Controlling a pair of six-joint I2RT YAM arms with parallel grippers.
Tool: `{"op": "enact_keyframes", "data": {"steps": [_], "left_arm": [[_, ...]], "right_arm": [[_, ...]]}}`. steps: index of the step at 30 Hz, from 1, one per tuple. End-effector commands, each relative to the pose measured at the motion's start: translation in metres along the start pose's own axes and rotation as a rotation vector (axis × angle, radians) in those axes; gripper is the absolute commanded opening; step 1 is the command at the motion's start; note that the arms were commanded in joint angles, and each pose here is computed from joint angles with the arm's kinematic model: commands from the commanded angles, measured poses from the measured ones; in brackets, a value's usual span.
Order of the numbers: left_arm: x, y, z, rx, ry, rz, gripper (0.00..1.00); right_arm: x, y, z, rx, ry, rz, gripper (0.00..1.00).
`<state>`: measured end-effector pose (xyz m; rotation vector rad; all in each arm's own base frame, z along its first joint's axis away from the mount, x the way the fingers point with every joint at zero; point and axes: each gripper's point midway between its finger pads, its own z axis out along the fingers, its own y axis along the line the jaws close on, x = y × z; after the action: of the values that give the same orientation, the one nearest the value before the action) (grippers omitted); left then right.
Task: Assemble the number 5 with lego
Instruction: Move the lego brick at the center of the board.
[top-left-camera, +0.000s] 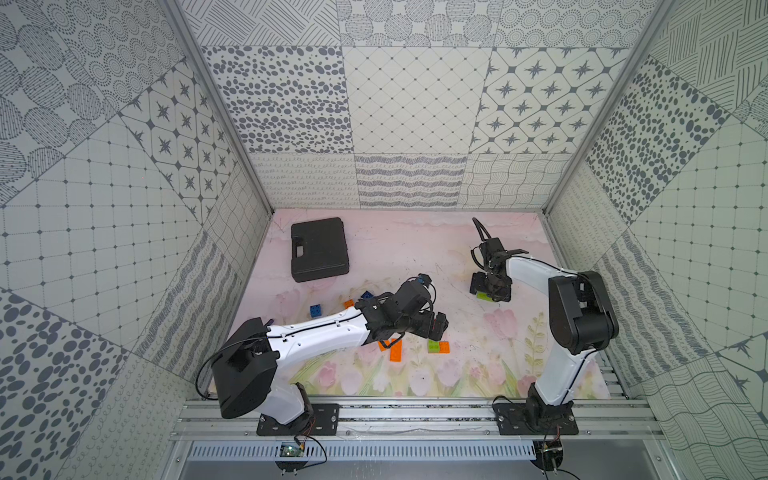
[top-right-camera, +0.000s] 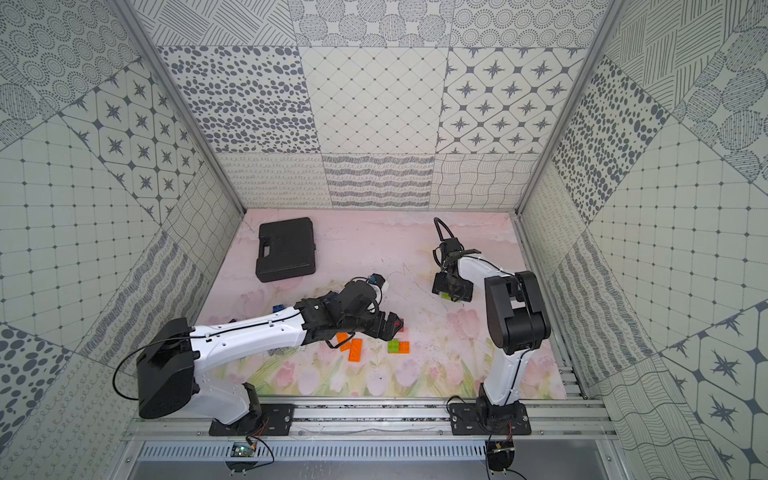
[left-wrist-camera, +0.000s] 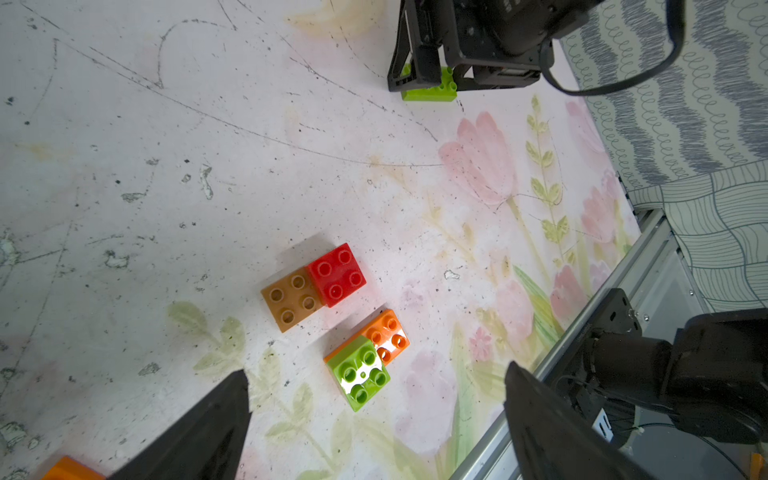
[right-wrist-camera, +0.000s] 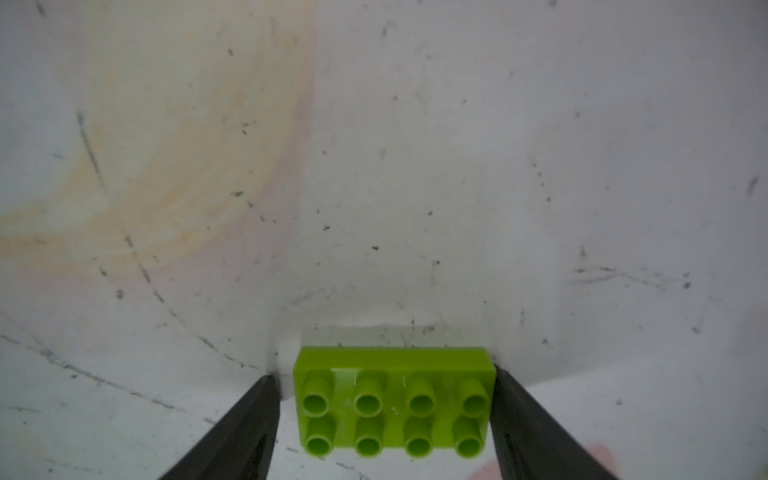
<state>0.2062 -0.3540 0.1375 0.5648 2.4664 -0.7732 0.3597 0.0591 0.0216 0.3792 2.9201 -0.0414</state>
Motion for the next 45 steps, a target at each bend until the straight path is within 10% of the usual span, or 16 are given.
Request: {"op": "enact_keyframes", "data": {"steps": [1,25,45], "left_arm": [[-0.003,0.0,-0.003,-0.007,-0.019,-0.001,0.99],[-0.005,0.016,-0.014,-0.048,-0.1,-0.04,0.99],[-0.004,0.015,-0.013,-0.043,-0.094,-0.034,0.99]], "right_arm": [[0.025,-0.009,0.02,0.035,0.107,-0.031,0.75],[0.141,0.032,-0.019,0.015,0.151,-0.23,0.73],[0.142,0.033,-0.012,-0.008,0.119,-0.13,0.74]]}}
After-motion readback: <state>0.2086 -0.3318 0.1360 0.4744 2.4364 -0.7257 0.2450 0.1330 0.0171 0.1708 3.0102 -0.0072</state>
